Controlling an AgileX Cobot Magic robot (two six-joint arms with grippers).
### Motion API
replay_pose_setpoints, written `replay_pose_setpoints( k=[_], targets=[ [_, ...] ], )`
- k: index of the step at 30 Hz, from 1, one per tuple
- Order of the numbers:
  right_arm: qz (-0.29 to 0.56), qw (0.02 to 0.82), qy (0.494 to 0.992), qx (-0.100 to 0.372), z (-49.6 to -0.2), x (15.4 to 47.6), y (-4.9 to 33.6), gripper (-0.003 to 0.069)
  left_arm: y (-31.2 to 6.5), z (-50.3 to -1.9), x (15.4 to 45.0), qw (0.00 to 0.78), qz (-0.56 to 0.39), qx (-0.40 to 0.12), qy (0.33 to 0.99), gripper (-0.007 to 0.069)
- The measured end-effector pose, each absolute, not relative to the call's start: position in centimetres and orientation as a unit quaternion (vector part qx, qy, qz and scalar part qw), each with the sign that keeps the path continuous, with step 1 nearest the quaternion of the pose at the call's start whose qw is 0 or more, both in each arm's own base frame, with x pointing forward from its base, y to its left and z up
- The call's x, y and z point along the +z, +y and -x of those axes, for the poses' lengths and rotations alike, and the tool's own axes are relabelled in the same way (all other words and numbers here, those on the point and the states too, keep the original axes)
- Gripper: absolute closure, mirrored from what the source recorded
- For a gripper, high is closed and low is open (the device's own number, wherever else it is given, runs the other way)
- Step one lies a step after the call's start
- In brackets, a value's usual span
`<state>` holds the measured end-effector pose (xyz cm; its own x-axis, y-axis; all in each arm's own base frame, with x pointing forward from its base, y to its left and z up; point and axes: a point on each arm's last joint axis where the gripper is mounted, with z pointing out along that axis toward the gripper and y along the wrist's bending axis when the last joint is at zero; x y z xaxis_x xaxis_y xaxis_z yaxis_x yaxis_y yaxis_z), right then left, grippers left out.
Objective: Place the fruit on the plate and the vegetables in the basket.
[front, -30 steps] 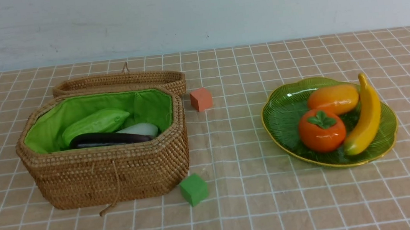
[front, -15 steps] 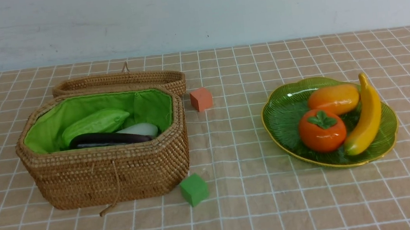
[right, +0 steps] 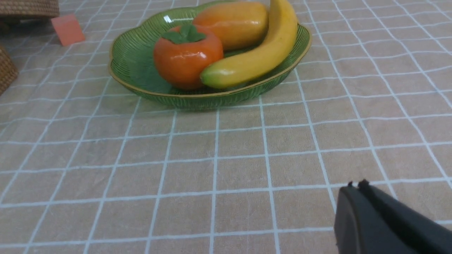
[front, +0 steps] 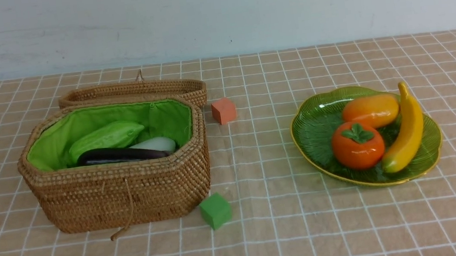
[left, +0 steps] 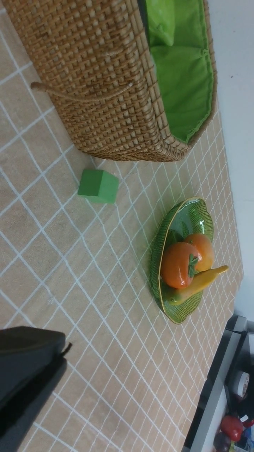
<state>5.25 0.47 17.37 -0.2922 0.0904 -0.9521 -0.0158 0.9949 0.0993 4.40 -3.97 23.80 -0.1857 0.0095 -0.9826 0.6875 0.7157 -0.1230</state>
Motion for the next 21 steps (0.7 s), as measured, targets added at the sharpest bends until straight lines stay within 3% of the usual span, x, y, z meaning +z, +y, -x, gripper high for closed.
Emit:
replay_pose_setpoints(
  k=[21],
  targets=[
    [-0.035,0.587,0.806,0.067,-5.19,17.33,0.67,0.0666,-3.94,-4.43,23.77,0.592,-0.248,-0.281,0.714,0.0634]
  ],
)
